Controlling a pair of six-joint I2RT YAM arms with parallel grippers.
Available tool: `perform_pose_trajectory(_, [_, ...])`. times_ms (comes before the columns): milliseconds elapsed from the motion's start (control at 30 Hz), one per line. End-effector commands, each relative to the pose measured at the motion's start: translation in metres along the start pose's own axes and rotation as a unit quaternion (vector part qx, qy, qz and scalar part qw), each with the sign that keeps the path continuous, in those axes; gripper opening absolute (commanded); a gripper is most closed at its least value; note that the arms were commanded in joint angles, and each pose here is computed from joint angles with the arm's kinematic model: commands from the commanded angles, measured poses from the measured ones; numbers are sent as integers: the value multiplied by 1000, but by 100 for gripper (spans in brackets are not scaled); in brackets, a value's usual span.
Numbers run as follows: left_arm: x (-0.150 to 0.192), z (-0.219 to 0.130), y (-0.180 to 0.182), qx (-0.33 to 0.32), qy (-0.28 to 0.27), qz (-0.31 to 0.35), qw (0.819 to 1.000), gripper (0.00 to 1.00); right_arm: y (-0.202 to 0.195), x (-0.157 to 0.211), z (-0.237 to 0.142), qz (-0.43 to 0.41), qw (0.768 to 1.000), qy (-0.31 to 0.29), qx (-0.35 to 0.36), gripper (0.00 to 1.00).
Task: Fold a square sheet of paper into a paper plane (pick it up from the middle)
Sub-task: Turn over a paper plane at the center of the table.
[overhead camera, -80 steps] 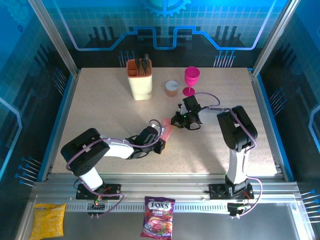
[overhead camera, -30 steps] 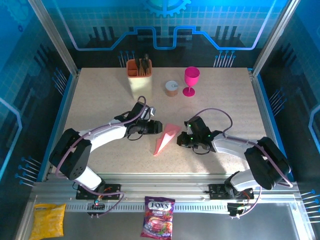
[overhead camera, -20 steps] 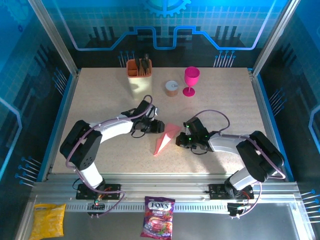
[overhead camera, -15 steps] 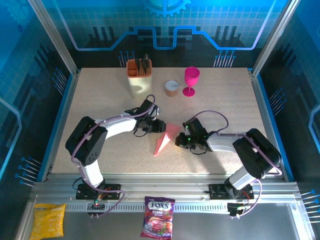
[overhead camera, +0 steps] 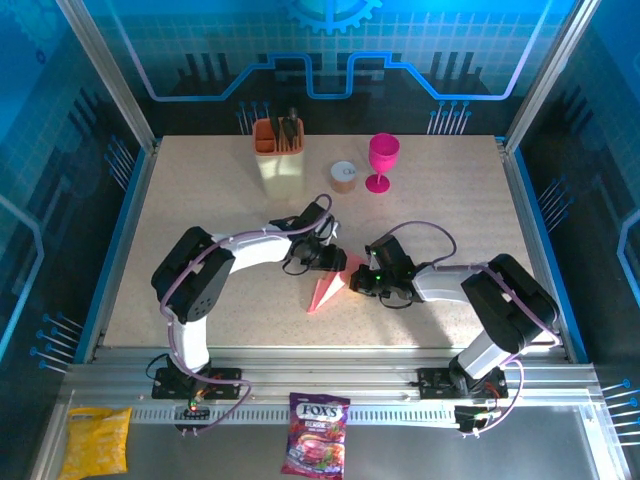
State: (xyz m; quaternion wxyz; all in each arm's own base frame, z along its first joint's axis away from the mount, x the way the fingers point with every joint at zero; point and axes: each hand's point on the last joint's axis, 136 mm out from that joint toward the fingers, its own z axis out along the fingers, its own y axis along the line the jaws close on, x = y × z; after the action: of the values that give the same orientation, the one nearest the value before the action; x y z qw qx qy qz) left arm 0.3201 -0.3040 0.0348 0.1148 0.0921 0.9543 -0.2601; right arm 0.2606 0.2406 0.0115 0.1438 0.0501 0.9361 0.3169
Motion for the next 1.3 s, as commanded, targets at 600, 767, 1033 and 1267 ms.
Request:
perform_pose_trajectory(600, [-2, -11, 12, -52, -60, -2, 997, 42, -21, 22, 24, 18, 999, 27, 7, 0])
perform_pose_trajectory(767, [-4, -4, 8, -44, -48, -4, 998, 42, -22, 23, 25, 19, 999, 28, 7, 0])
perform_pose_trajectory(1033, [6, 10, -2, -8, -14, -5, 1000, 38, -24, 24, 28, 23, 999, 30, 8, 0])
perform_pose_trajectory(1267, [15, 13, -18, 26, 2, 4, 1000, 17, -25, 25, 29, 25, 999, 30, 7, 0])
